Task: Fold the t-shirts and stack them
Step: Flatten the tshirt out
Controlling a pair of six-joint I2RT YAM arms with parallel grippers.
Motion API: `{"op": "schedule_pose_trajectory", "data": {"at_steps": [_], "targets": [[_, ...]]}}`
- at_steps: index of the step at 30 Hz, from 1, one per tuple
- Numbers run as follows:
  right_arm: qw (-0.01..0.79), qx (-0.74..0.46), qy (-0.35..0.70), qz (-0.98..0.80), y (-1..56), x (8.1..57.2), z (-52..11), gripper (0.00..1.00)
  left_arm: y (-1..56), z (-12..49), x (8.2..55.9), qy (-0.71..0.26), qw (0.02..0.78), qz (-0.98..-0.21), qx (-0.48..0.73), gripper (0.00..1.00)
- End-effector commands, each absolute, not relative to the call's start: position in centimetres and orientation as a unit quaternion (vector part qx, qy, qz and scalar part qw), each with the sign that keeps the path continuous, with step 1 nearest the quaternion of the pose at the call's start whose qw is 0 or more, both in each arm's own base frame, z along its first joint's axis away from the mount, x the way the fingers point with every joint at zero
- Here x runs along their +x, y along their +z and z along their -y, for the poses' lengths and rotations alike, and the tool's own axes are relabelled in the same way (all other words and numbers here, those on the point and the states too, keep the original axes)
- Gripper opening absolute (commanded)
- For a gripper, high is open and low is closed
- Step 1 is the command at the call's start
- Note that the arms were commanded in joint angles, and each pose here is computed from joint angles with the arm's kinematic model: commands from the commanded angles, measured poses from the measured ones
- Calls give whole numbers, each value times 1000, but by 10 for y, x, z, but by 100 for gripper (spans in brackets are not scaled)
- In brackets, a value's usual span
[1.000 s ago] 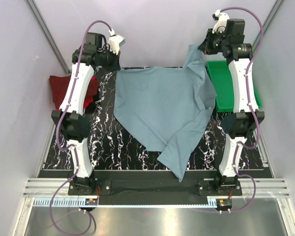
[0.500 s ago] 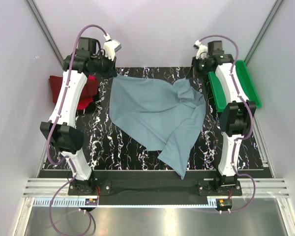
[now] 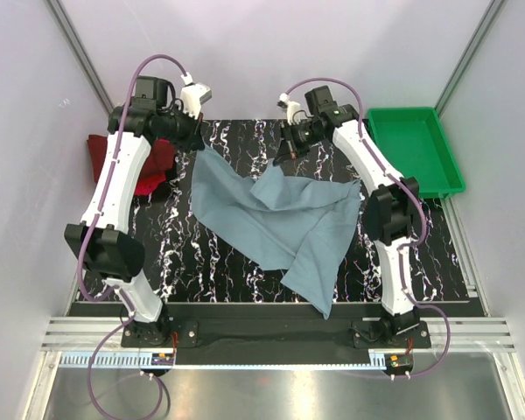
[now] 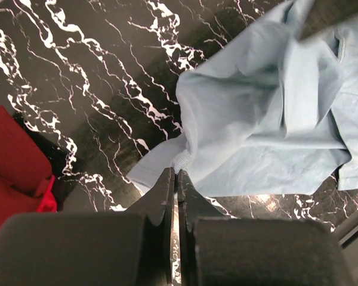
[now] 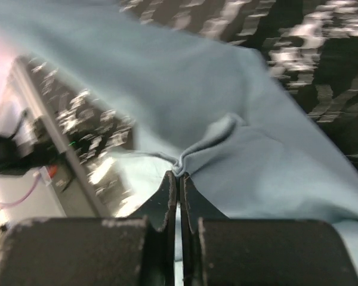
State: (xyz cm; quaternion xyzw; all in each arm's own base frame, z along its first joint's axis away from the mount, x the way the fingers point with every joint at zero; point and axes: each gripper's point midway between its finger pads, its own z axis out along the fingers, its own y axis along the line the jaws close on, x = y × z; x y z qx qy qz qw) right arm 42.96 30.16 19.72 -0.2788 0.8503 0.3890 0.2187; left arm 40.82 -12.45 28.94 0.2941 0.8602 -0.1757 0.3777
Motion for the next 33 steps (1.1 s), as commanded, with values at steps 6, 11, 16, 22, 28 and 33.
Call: {"op": "schedule_pose_trajectory", "data": {"at_steps": [6, 11, 16, 22, 28, 33], "targets": [[210, -139, 195, -948, 50, 544, -147, 43, 285, 127, 423, -184, 381, -859, 289, 0], [209, -127, 103, -964, 42, 558, -121, 69, 280, 128, 434, -183, 379, -861, 286, 0], [318, -154, 99, -930, 120, 563, -144, 68, 275, 133, 446, -193, 376, -861, 283, 0], [373, -292, 99, -875, 183, 525, -212, 61, 271, 139, 453, -206, 375, -860, 279, 0], [333, -391, 78, -855, 172, 480, -254, 57, 273, 141, 450, -216, 375, -857, 280, 0], [291, -438, 82, -847, 143, 451, -278, 54, 277, 135, 451, -208, 381, -859, 270, 0]]}}
